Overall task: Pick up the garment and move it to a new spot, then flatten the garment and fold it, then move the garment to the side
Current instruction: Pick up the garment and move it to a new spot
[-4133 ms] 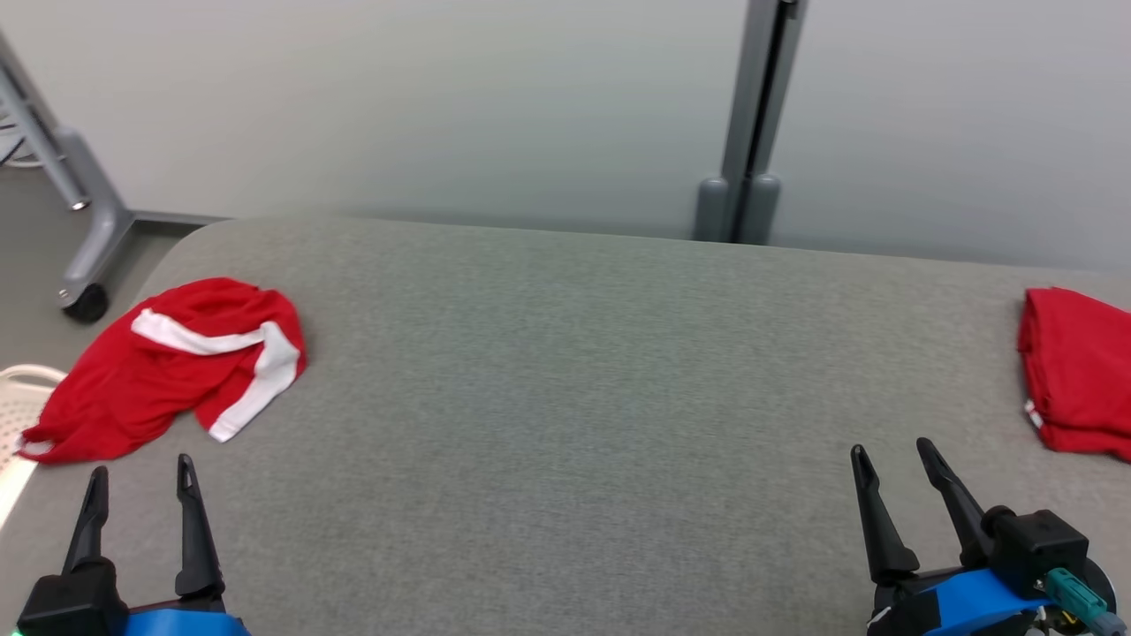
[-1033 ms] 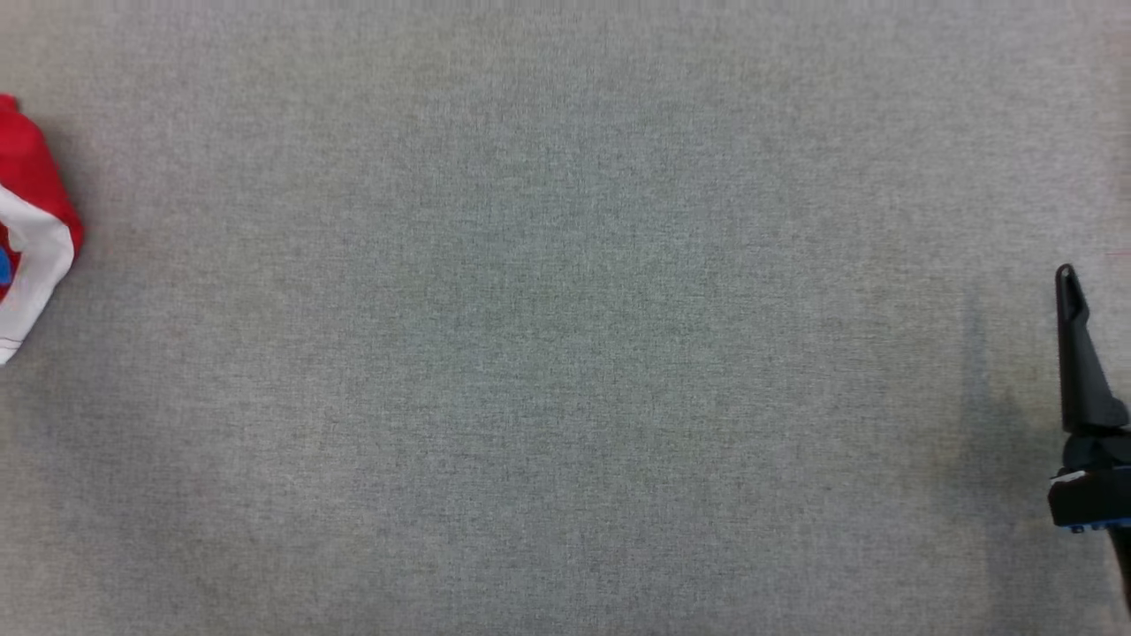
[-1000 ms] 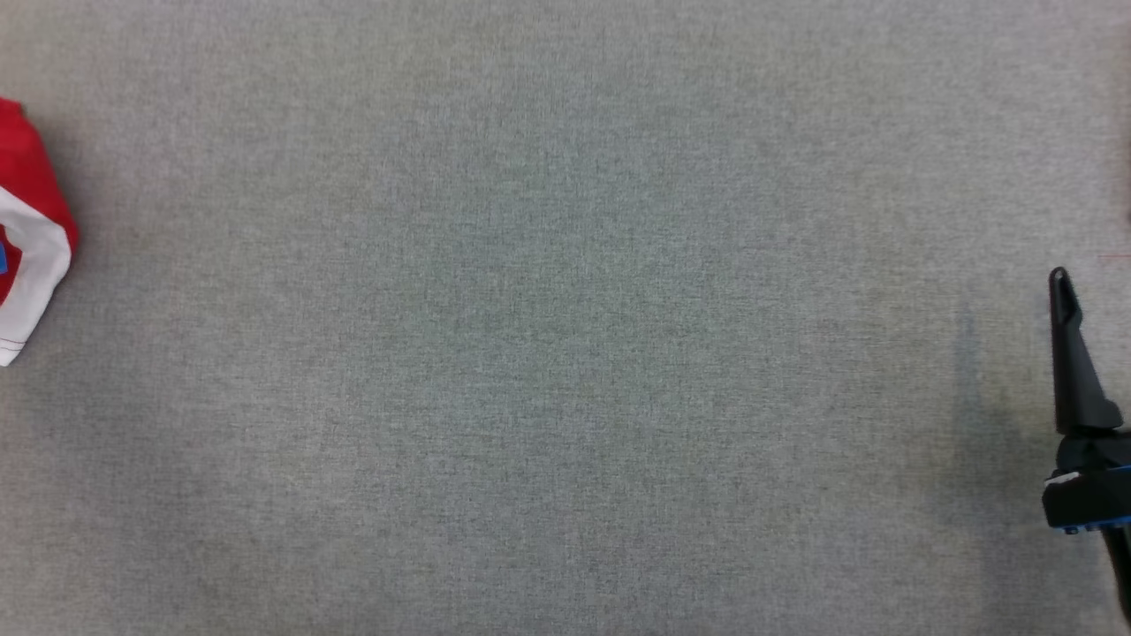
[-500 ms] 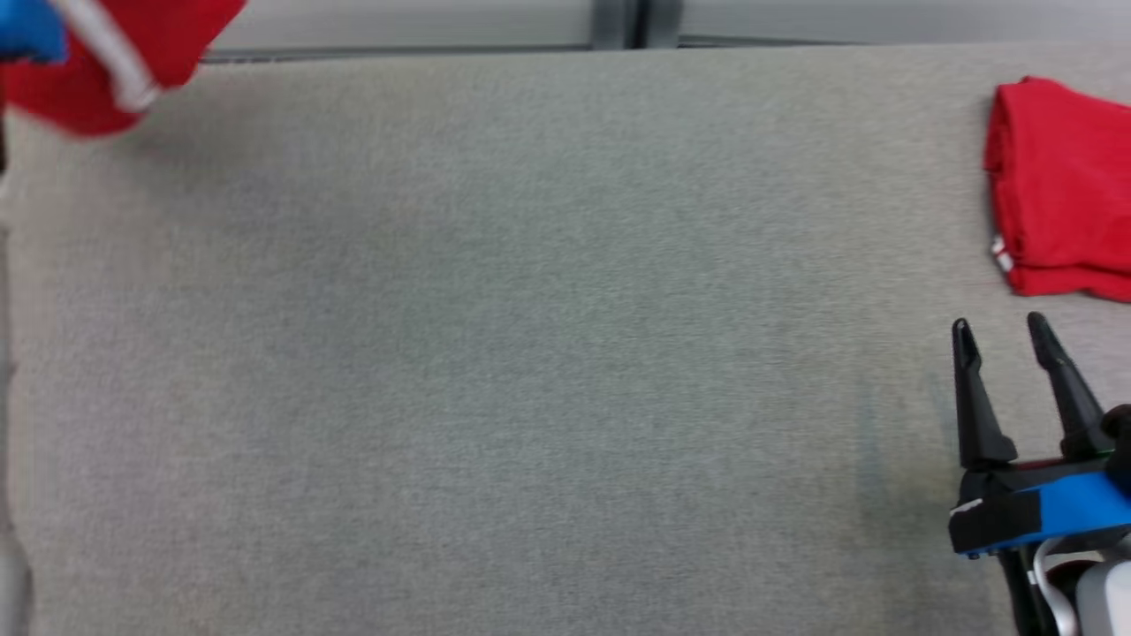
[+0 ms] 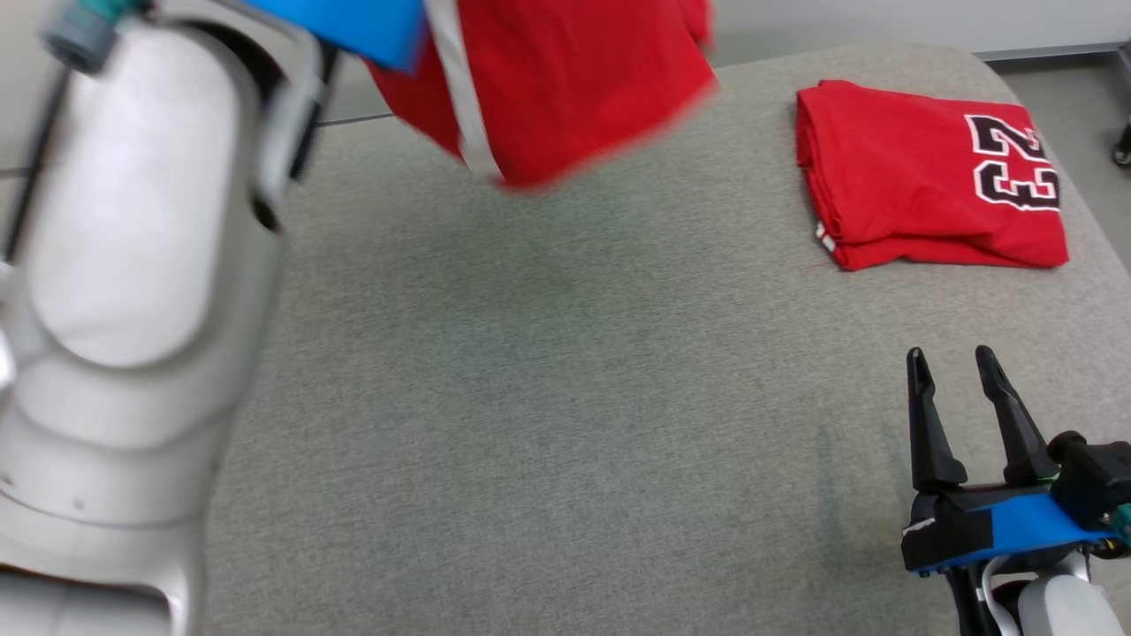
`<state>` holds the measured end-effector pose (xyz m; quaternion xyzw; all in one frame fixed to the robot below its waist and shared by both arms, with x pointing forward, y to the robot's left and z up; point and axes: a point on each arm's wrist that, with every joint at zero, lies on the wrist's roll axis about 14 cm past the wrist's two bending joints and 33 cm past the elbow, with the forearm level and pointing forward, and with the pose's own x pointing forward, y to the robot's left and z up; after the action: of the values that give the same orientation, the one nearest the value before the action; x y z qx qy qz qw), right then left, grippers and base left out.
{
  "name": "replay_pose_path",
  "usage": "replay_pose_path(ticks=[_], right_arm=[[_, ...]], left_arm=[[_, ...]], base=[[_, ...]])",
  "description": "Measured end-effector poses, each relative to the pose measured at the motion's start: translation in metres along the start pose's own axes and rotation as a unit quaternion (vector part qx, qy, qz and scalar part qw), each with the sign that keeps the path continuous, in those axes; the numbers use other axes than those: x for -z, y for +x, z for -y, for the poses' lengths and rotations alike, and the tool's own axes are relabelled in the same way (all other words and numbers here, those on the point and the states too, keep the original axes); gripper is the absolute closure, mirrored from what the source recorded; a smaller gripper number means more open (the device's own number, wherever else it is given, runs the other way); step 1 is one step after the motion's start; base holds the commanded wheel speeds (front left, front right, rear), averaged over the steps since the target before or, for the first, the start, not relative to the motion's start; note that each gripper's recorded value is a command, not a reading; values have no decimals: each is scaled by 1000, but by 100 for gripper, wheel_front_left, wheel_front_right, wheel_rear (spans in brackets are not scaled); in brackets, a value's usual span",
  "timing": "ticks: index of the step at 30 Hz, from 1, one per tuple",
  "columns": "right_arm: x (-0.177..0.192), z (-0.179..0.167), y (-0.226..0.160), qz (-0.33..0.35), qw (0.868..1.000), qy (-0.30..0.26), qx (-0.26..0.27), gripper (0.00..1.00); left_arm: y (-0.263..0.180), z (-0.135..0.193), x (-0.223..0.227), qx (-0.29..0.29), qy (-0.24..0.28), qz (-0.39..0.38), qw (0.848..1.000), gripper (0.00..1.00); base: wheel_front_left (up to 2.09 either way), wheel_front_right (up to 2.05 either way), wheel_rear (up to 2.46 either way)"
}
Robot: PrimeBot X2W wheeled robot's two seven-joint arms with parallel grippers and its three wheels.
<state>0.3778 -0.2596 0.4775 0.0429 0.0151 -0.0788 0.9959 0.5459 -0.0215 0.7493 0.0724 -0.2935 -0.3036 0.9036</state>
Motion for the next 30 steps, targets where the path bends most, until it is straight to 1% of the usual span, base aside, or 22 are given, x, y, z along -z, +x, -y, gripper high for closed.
replay_pose_path(ticks=[2, 4, 7, 9, 11, 13, 15, 17, 18, 20, 21, 22, 23, 27, 30], right_arm=[[0, 5, -4, 1, 1000, 1, 8, 0], [-1, 6, -6, 3, 1000, 3, 11, 0], [-2, 6, -6, 7, 1000, 7, 13, 0], [-2, 6, -7, 7, 1000, 8, 13, 0], [-1, 6, -8, 6, 1000, 10, 14, 0], [0, 6, -9, 8, 1000, 10, 14, 0], [1, 4, -8, 6, 1000, 12, 12, 0], [2, 3, -8, 5, 1000, 13, 10, 0], [3, 1, -7, 4, 1000, 14, 8, 0], [3, -2, -6, 3, 1000, 16, 3, 0], [3, -4, -6, 4, 1000, 18, -1, 0], [2, -7, -5, 5, 1000, 19, -4, 0], [1, -9, -5, 7, 1000, 20, -8, 0], [-5, -19, -6, 16, 999, 24, -22, 0], [-7, -25, -10, 19, 999, 27, -32, 0]], left_arm=[[-2, 23, 7, 18, -26, -7, 999, 100], [-10, 41, 23, 28, -46, -27, 998, 100], [-34, 68, 59, 35, -85, -76, 993, 100], [-56, 87, 85, 38, -109, -117, 986, 100], [-82, 104, 111, 39, -131, -160, 978, 100], [-110, 123, 135, 44, -156, -203, 966, 100], [-140, 140, 158, 52, -168, -249, 952, 100], [-163, 156, 171, 55, -188, -280, 940, 100], [-175, 164, 176, 63, -189, -296, 934, 100], [-192, 174, 182, 58, -207, -315, 924, 100], [-199, 176, 184, 60, -206, -322, 922, 84], [-201, 175, 184, 57, -204, -323, 922, 55], [-201, 172, 181, 50, -203, -318, 925, 0], [-191, 151, 161, 18, -186, -281, 941, 0], [-186, 122, 144, -18, -161, -251, 954, 0]], base=[[0, 0, 0], [0, 0, 0], [0, 0, 0], [0, 0, 0], [0, 0, 0], [0, 0, 0], [0, 0, 0], [0, 0, 0], [0, 0, 0], [0, 0, 0], [0, 0, 0], [0, 0, 0], [0, 0, 0], [0, 0, 0], [0, 0, 0]])
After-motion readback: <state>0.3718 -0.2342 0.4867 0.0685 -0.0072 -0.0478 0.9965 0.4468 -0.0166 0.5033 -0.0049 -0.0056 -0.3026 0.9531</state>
